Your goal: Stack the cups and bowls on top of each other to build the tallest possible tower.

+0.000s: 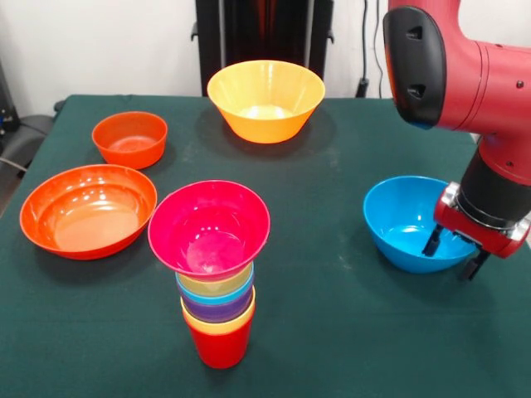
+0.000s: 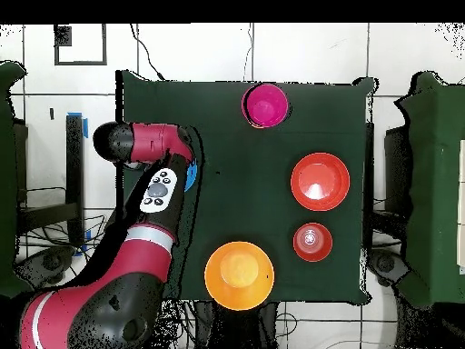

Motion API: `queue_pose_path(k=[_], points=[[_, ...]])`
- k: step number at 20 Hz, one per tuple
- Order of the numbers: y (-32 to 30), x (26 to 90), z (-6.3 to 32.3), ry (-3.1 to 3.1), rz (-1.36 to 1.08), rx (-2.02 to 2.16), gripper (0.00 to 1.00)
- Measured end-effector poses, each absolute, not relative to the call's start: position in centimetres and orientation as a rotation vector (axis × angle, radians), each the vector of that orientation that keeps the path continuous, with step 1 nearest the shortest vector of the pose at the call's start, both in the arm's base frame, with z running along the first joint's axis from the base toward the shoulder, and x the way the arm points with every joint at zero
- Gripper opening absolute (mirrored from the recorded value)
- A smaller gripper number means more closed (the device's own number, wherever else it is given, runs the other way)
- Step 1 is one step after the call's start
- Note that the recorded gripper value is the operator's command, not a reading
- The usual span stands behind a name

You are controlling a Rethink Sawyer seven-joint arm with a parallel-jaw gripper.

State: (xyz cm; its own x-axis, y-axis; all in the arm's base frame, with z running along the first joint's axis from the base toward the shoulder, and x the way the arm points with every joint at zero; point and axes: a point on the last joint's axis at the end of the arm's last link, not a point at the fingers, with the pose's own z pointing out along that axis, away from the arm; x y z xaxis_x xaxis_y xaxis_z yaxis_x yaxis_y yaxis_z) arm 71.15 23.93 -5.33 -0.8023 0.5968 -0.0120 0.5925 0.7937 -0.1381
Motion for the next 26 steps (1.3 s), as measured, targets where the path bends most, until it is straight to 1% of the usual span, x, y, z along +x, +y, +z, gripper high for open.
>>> queue_pose_path(k=[13,14,17,21,26], points=[[24.3,71.2,-5.4,-2.944,0.209,-0.985,1.0],[24.4,71.2,-5.3,-2.947,0.212,-0.982,0.0],[24.4,71.2,-5.1,-2.95,0.218,-0.979,0.0],[24.3,71.5,-3.9,-2.973,0.245,-0.975,0.0],[24.5,71.3,-3.8,-2.974,0.247,-0.973,0.0]])
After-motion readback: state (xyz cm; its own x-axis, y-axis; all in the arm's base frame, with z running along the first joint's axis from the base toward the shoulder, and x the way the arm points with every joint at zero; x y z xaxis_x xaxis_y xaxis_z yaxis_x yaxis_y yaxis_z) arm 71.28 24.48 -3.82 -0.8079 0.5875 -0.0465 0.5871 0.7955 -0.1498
